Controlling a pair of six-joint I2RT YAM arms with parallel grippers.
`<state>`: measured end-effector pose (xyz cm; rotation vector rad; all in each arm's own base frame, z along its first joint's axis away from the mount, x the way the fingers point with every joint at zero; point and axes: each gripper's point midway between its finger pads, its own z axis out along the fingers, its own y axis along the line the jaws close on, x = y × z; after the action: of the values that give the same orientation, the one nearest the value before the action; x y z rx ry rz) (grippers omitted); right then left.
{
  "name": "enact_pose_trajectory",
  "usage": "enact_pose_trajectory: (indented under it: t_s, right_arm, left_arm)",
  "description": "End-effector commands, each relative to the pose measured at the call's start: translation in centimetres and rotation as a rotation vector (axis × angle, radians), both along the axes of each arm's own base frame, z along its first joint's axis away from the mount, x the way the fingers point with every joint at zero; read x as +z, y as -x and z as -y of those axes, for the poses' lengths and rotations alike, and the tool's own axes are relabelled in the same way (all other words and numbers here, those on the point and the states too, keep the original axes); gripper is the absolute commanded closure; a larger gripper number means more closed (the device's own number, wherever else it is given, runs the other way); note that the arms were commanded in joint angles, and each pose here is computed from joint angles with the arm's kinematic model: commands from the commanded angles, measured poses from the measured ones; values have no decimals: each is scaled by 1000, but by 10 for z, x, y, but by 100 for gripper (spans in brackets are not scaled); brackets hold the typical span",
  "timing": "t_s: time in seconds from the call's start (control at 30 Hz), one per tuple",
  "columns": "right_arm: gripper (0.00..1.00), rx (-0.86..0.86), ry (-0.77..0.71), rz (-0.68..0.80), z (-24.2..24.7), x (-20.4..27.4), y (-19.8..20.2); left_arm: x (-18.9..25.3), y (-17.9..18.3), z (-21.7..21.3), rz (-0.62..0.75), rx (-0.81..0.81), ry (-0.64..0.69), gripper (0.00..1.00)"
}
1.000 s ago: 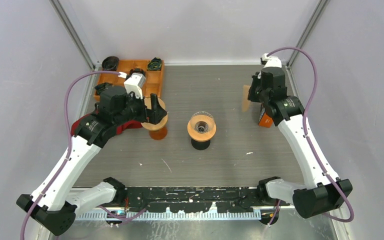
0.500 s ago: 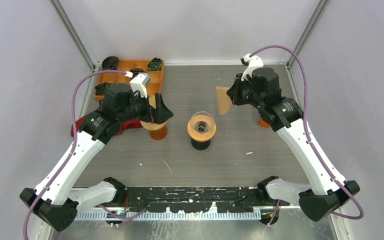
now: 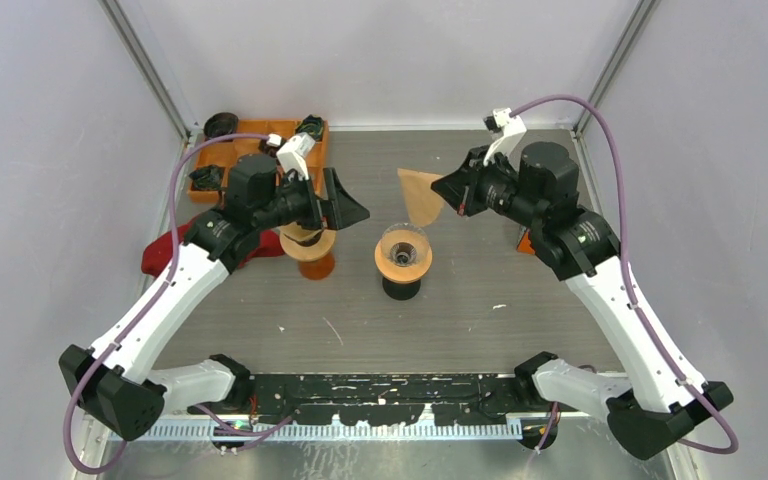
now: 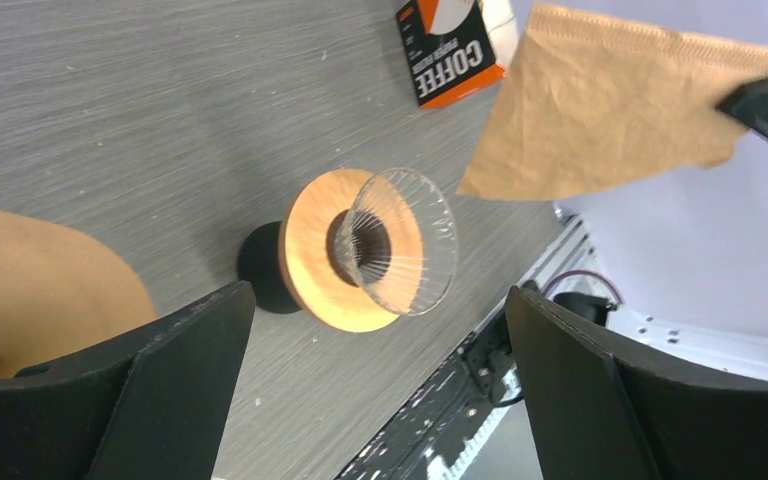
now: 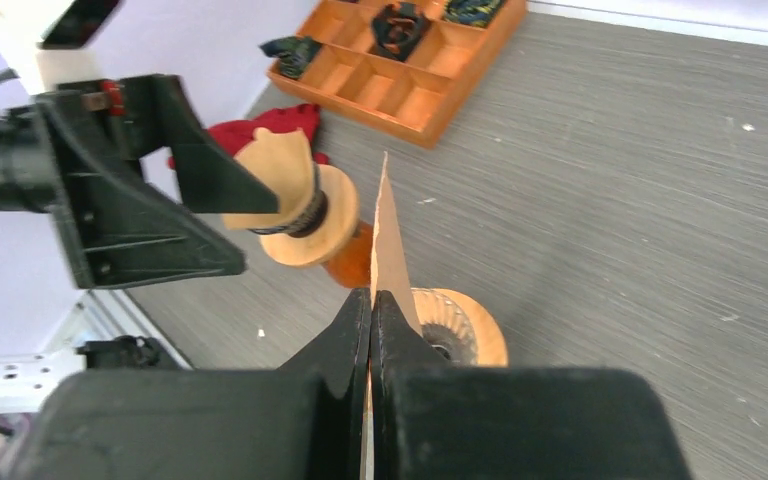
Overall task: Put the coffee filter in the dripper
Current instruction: Place the coffee filter in the coffee dripper.
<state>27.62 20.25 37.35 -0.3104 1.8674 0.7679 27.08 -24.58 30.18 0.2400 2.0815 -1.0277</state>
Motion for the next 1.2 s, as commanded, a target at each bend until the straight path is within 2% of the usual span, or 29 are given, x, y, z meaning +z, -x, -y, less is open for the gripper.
enact_pose_trajectory:
  t_s: [0.0,0.3,0.87,1.17]
  right_arm:
    - [99,116,-174,92,-20,43,20]
    - [99,224,-336,62,-38,50,34]
    - [99,343,-463,-1,-57,43,44]
    - [99,329,-465,-12,-58,37,40]
  left_arm:
    - [46,3,13,85,-25,177,0]
    - [61,9,14,98,-21,266,1]
    - [65,23,30,60,-126,418,12]
    - [76,35,34,68,-189,485,33]
